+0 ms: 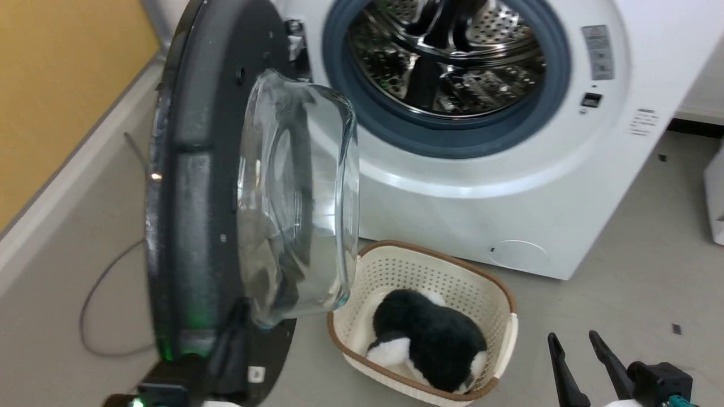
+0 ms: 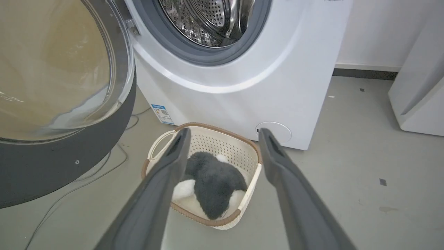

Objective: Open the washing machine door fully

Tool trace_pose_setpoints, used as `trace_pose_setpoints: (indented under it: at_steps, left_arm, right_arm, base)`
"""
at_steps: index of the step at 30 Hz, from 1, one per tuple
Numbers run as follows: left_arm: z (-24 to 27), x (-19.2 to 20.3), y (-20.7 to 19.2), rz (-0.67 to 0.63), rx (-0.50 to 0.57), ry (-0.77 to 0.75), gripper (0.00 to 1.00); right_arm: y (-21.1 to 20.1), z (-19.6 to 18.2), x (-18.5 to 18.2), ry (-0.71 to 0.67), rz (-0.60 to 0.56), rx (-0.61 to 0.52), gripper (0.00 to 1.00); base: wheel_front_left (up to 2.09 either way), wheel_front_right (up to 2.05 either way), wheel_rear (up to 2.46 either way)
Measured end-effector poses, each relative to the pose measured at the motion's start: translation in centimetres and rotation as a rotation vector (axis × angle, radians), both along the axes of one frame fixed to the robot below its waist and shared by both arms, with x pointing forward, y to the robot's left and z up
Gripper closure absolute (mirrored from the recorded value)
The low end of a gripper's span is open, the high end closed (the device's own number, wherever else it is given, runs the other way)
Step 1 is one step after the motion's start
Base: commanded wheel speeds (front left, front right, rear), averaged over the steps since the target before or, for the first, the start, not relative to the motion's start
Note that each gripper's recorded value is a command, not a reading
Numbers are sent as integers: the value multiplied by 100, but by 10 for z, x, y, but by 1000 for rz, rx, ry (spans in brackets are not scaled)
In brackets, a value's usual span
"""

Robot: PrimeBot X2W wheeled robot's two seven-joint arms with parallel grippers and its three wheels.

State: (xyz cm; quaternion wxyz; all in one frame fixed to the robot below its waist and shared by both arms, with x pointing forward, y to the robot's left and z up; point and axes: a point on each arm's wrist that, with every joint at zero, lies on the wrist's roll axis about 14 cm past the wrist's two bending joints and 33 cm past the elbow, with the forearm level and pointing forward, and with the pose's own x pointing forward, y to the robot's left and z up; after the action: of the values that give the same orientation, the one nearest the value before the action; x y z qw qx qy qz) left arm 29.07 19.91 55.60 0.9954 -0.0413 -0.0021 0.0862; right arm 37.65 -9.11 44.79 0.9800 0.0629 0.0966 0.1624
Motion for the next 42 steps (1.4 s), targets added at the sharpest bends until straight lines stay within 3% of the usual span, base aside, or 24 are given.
trace_pose_setpoints:
  at_steps: [14,27,35,40,42]
  left_arm:
    - [-13,-19,122,314,84,23,100]
    - [-13,-6,207,454,102,-45,100]
    - [-28,-4,224,485,94,-24,100]
    - [-31,-3,216,477,90,-33,100]
    - [-41,-12,195,451,66,-28,100]
  right_arm:
    - [17,-7,9,21,47,6,0]
    - [0,-13,6,39,-4,0,0]
    - [-8,-11,5,33,-29,0,0]
    - [-13,-8,2,23,-44,0,0]
    - [-15,-3,0,6,-54,9,0]
  base:
    - [0,0,0]
    - [0,0,0]
    - [0,0,0]
    - [0,0,0]
    - [0,0,0]
